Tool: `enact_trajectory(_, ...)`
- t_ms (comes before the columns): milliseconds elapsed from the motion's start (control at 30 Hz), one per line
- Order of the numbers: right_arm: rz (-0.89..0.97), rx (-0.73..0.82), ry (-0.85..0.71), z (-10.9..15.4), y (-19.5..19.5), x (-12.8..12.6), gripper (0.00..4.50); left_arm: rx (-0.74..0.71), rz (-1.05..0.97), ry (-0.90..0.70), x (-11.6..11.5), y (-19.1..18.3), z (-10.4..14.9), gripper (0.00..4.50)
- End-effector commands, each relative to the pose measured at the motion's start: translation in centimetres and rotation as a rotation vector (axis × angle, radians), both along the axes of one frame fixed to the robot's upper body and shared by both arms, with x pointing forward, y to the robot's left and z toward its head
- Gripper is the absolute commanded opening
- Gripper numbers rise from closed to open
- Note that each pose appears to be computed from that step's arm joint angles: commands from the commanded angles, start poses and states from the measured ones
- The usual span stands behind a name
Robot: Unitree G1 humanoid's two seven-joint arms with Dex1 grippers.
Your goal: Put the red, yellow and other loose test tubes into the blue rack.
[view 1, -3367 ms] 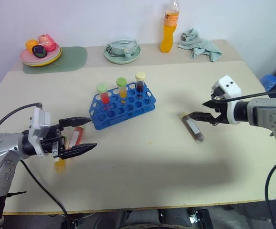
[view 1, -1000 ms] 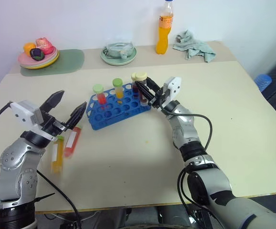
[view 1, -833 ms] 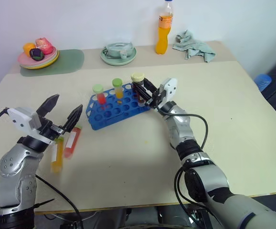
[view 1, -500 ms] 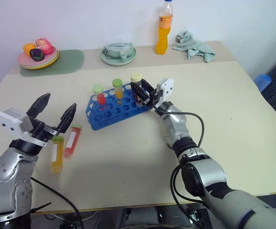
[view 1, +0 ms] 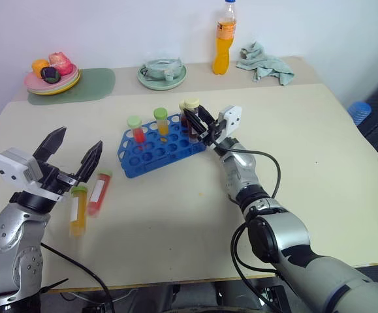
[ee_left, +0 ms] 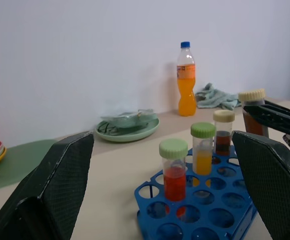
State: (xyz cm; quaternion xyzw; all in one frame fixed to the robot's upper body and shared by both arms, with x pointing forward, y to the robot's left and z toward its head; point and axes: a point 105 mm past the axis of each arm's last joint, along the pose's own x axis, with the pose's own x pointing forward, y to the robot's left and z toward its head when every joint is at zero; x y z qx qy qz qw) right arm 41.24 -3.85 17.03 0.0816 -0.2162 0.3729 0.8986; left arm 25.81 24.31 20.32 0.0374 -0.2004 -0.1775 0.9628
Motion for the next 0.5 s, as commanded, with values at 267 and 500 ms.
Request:
enact_trajectory(267,-0.061,-0.015,-0.021,0.1,-0.2,0.2,0.85,0.005,0.009,-0.073,0.0,0.0,1.4,4.50)
enact_trajectory(500,-0.114,-0.010,0.029,-0.9,-0.2,0.6,0.85,0.012,0.003,-0.075,-0.2,-0.2,1.4,4.50)
